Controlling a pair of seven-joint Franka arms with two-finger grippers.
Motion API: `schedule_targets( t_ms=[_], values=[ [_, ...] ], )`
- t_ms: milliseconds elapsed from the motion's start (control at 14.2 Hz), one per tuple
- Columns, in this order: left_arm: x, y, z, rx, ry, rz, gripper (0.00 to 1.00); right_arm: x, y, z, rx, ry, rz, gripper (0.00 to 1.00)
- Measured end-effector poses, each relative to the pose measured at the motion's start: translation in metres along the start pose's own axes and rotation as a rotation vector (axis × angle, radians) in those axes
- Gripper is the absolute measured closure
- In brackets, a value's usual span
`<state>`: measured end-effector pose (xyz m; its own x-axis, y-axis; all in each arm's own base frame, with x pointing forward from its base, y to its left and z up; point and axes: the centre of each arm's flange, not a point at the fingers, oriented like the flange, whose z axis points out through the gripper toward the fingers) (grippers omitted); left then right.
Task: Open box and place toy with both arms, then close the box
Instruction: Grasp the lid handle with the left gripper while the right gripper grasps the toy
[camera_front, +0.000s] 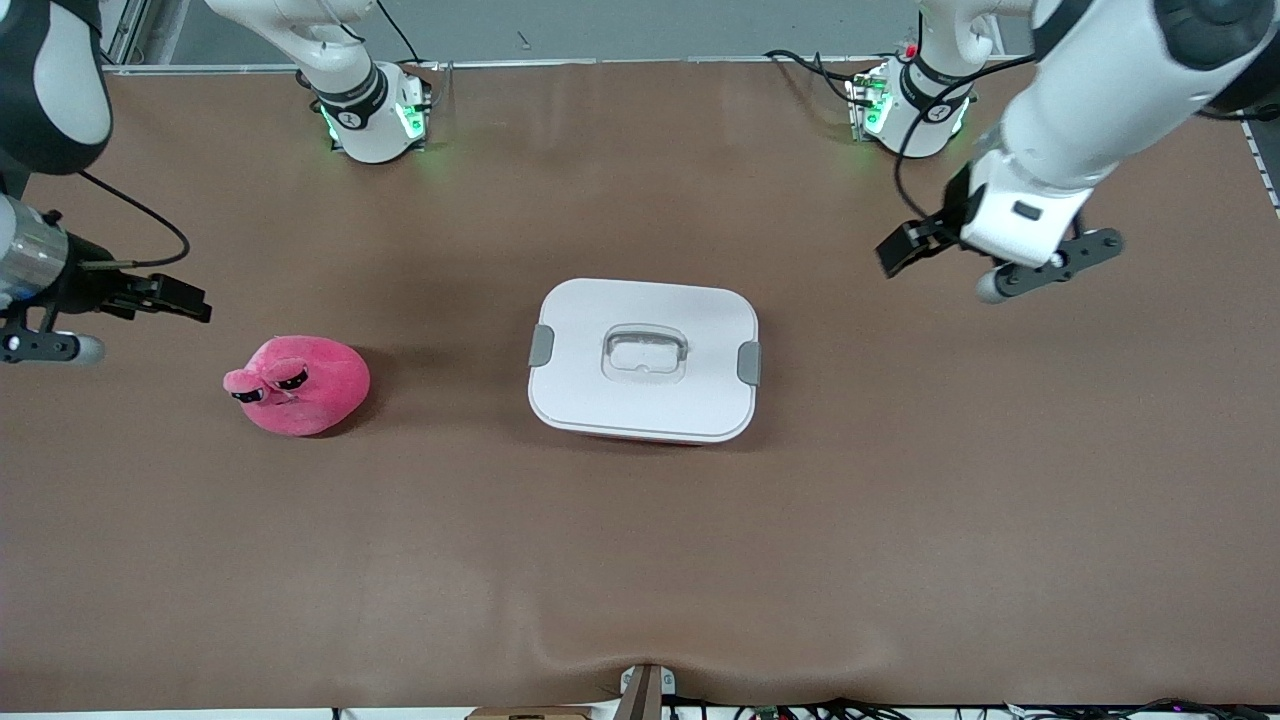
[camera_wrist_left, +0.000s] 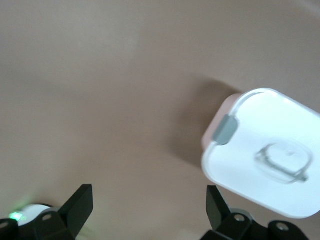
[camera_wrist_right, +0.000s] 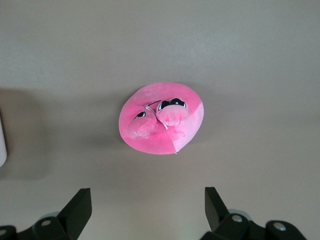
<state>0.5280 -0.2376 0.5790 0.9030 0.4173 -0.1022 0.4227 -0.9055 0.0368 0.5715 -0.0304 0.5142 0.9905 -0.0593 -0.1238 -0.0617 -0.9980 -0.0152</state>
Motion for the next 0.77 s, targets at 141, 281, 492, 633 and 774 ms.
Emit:
schedule_targets(
  t_ms=[141,281,492,633,774],
  values=[
    [-0.017,0.038,0.025,-0.021,-0.009,-0.130,0.00,0.004,0.001,0.025,0.000,-0.005,0.000,0.00],
    [-0.037,0.081,0.057,-0.055,-0.018,-0.253,0.00,0.006,0.001,0.038,-0.001,-0.014,-0.002,0.00],
    [-0.072,0.137,0.106,-0.083,0.012,-0.398,0.00,0.007,0.002,0.050,-0.001,-0.033,0.000,0.00],
    [-0.097,0.166,0.137,-0.096,0.033,-0.481,0.00,0.010,0.003,0.062,-0.001,-0.037,0.001,0.00],
    [-0.113,0.187,0.167,-0.120,0.051,-0.575,0.00,0.011,0.003,0.080,-0.001,-0.026,0.002,0.00]
  ],
)
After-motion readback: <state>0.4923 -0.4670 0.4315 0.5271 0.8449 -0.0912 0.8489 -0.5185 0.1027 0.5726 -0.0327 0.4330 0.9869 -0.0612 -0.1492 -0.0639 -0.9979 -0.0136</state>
